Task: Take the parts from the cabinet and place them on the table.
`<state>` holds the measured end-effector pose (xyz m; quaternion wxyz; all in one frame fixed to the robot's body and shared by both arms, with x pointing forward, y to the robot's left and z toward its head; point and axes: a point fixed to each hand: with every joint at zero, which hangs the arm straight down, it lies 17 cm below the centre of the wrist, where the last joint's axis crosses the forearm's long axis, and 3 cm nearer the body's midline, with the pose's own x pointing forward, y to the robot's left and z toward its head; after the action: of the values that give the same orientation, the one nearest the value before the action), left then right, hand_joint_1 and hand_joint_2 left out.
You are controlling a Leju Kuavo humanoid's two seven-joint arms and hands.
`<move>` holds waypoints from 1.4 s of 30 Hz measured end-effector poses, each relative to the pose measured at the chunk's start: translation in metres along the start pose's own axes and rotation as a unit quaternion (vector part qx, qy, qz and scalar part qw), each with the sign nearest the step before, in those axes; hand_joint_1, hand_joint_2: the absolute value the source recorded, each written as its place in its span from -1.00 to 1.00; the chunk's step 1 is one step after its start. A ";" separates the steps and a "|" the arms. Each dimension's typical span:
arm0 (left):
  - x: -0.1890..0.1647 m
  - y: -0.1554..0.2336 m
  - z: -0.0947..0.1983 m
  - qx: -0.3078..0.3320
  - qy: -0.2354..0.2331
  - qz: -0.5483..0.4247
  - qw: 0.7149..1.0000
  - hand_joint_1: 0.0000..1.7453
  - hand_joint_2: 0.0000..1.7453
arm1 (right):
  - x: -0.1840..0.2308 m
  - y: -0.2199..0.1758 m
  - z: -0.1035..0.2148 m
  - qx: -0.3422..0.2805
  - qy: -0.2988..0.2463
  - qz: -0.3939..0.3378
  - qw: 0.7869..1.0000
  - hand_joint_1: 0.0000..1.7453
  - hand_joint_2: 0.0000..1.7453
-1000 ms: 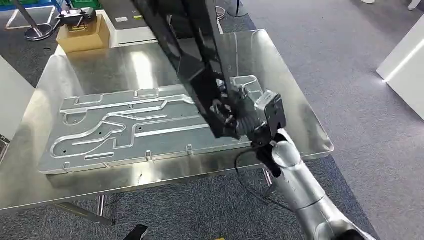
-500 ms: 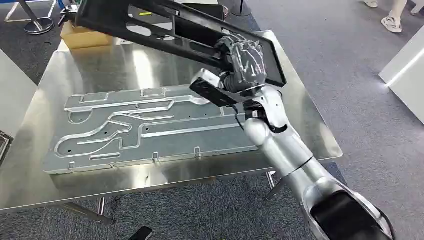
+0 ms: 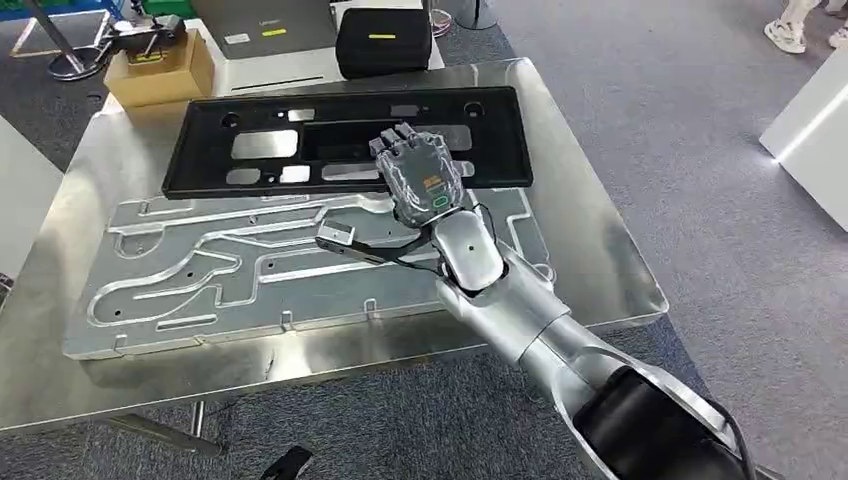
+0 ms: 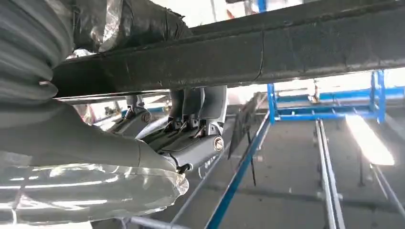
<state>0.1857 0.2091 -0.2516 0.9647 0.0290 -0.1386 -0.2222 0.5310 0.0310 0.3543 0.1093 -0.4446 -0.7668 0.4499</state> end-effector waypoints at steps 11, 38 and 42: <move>0.004 -0.001 0.000 -0.001 -0.004 0.002 1.000 -1.00 1.00 | 0.001 0.026 0.009 0.032 -0.004 0.017 0.999 1.00 1.00; 0.020 0.008 0.000 0.018 -0.053 0.044 0.997 -1.00 1.00 | 0.064 0.109 0.071 0.178 -0.005 -0.202 0.963 -1.00 -1.00; 0.018 0.011 0.000 0.026 -0.055 0.054 0.997 -1.00 1.00 | 0.063 0.116 0.079 0.186 0.008 -0.216 0.959 -1.00 -1.00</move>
<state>0.2055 0.2110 -0.2459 0.9651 0.0342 -0.1986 -0.1674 0.5172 0.0560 0.2031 0.2902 -0.2439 -0.7464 0.5469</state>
